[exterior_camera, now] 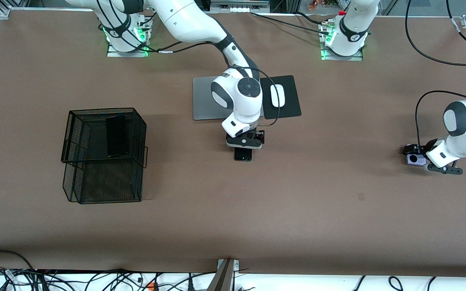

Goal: Place phones with both arms
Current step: 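Grasp the flip phone with the right gripper while the left gripper grasps the lavender phone, then lower the flip phone into the organizer while the left gripper sets down the lavender phone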

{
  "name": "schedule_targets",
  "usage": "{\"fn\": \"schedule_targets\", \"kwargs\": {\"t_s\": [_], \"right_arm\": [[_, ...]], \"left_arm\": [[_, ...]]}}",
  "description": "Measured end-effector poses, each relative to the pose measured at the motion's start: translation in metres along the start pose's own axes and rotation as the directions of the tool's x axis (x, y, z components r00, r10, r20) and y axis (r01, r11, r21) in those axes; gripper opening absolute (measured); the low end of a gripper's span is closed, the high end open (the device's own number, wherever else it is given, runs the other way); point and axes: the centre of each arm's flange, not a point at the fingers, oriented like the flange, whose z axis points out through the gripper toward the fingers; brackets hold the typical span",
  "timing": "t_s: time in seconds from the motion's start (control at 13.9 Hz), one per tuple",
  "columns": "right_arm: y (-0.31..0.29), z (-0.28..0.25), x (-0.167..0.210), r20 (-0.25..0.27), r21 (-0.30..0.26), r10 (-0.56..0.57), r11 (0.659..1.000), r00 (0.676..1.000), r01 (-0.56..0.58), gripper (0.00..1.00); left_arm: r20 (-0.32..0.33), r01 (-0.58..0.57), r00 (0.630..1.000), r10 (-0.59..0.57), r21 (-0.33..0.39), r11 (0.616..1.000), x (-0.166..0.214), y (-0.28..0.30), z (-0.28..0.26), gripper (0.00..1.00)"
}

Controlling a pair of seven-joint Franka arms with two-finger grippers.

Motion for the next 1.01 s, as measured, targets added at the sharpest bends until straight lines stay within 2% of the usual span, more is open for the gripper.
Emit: {"fn": "schedule_targets", "kwargs": {"t_s": [0.14,0.29,0.5,0.58,0.65,0.87,1.01], "right_arm": [[0.001,0.008,0.002,-0.015,0.014,-0.001,1.0,1.0,0.001,1.0],[0.002,0.015,0.002,-0.028,0.026,0.0,1.0,1.0,0.001,1.0],[0.003,0.019,0.002,-0.032,0.027,-0.003,1.0,0.999,0.004,1.0],[0.003,0.019,0.002,-0.034,0.026,-0.004,1.0,0.999,0.005,0.93],[0.003,0.017,0.004,-0.037,0.026,-0.004,1.0,0.999,0.005,0.81],[0.003,0.015,0.004,-0.039,0.028,-0.004,1.0,0.999,0.005,0.81],[0.002,0.014,0.005,-0.04,0.03,-0.004,1.0,0.999,0.005,0.81]], "left_arm": [[0.015,0.002,1.0,-0.002,-0.003,1.0,0.003,0.001,-0.006,0.84],[0.063,0.01,0.998,-0.009,-0.013,1.0,0.013,0.006,-0.028,0.84],[0.152,0.027,0.988,-0.024,-0.018,0.999,0.035,0.027,-0.088,0.84],[0.183,0.03,0.983,-0.028,-0.01,0.999,0.042,0.039,-0.113,0.84],[0.207,0.026,0.978,-0.026,0.002,1.0,0.051,0.055,-0.137,0.84],[0.232,-0.013,0.973,0.004,0.037,0.999,0.075,0.121,-0.189,0.84],[0.234,-0.026,0.972,0.032,-0.026,0.999,0.084,0.162,-0.19,0.84]]}}
